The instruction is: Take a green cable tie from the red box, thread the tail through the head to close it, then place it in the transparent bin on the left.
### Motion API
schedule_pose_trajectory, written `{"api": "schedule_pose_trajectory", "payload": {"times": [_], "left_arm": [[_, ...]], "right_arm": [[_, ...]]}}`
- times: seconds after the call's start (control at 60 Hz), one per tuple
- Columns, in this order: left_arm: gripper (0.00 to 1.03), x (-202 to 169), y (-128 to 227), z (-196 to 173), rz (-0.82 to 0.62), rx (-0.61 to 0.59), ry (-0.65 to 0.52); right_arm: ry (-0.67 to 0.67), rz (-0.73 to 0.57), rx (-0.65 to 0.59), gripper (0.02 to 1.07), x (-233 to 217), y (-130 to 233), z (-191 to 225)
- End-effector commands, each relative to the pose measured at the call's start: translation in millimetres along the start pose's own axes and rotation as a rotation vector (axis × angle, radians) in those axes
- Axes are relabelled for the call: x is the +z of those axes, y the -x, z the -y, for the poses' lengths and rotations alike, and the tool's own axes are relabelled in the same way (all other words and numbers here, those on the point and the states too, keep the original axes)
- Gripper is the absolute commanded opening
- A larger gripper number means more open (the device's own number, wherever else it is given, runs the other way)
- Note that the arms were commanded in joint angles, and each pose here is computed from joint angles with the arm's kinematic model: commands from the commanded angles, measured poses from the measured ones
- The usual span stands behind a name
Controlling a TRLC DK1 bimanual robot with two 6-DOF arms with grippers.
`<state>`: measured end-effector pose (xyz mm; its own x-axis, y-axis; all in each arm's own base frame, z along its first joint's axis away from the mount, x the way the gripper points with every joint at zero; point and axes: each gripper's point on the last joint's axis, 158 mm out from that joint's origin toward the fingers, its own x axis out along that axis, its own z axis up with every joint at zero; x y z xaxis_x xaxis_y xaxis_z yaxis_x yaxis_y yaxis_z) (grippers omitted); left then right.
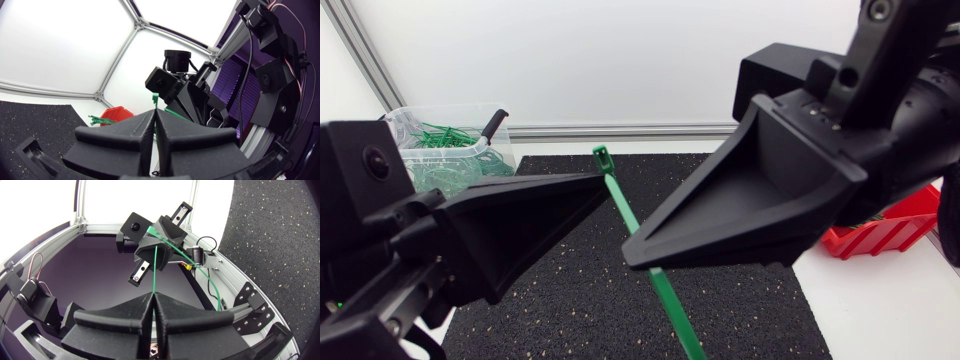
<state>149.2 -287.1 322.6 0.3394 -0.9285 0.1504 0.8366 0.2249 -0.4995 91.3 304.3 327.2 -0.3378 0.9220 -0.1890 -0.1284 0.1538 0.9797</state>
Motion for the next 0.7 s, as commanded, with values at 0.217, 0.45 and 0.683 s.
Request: {"api": "schedule_pose_trajectory", "payload": {"times": [0.217,0.45,0.683], "left_arm": [[0.04,10,1,11,0.02,-0.024,0.022],[0.04,7,1,11,0.011,-0.027,0.025],[0.04,4,1,11,0.005,-0.028,0.028]], "right_arm": [[-0.019,0.008,-0.003,0.08,2,0,-7],[-0.008,0.025,-0.006,0.08,6,0,-9],[-0.022,0.05,-0.014,0.08,18,1,0]]}}
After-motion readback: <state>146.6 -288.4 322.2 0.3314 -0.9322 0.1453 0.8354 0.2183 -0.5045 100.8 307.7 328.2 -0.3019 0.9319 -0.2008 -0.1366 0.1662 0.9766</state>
